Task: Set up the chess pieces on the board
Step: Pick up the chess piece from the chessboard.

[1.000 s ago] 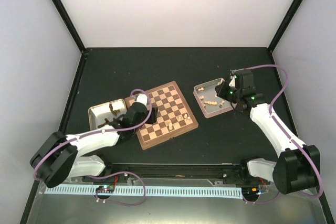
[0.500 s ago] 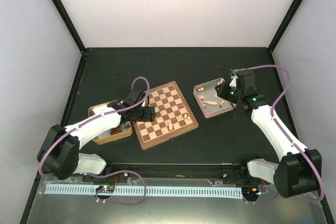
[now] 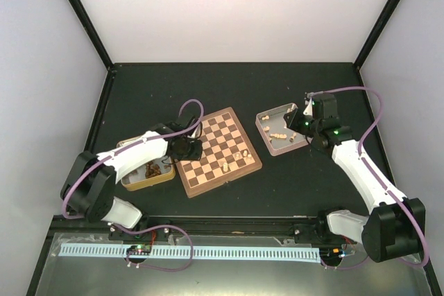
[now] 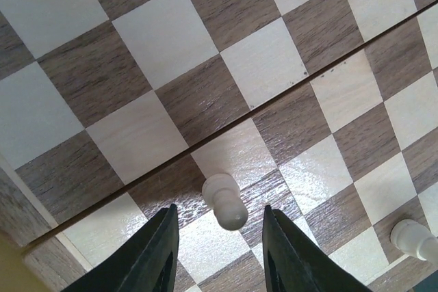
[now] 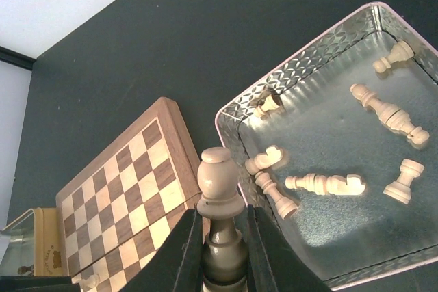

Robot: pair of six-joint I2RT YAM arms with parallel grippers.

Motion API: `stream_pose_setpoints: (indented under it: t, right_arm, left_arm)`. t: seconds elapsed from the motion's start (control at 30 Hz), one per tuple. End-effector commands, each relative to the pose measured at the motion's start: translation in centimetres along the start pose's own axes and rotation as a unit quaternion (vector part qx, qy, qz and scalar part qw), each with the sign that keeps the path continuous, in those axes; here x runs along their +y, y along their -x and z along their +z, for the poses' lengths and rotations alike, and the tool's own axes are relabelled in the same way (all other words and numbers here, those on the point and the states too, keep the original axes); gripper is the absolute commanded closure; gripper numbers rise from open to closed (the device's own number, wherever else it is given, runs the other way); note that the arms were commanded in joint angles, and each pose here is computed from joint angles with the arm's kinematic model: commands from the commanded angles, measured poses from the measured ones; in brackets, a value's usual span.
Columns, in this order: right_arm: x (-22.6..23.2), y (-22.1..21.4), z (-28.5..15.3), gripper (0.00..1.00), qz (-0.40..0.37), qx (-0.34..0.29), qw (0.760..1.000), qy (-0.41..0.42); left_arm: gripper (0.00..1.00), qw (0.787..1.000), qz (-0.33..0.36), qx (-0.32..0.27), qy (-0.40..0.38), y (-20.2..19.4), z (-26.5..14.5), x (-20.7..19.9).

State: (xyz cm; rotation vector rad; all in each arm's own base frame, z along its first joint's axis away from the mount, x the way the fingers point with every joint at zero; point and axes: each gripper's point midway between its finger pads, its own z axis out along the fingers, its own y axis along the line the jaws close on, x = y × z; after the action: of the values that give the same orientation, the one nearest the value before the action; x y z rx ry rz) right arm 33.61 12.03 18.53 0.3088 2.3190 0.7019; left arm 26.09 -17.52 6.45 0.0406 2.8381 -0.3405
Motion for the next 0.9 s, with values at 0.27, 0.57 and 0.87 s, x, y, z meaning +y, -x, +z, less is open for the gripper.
stream_pose_setpoints:
  t: [0.27,0.57,0.87]
  right_arm:
    - [0.4,0.0,0.4,0.89,-0.012,-0.003,1.0,0.011]
    - [0.3,-0.2,0.3,0.89,-0.012,-0.003,1.0,0.014]
    - [0.2,-0.6,0.7,0.89,-0.009,0.004,1.0,0.017]
  left_arm:
    - [0.84,1.0,0.007,0.016,0.02,0.9,0.2,0.0]
    - [0.96,0.999,0.013,0.035,0.021,-1.0,-1.2,0.6]
    - [0.95,0.997,0.006,0.073,0.004,-5.8,-2.1,1.2]
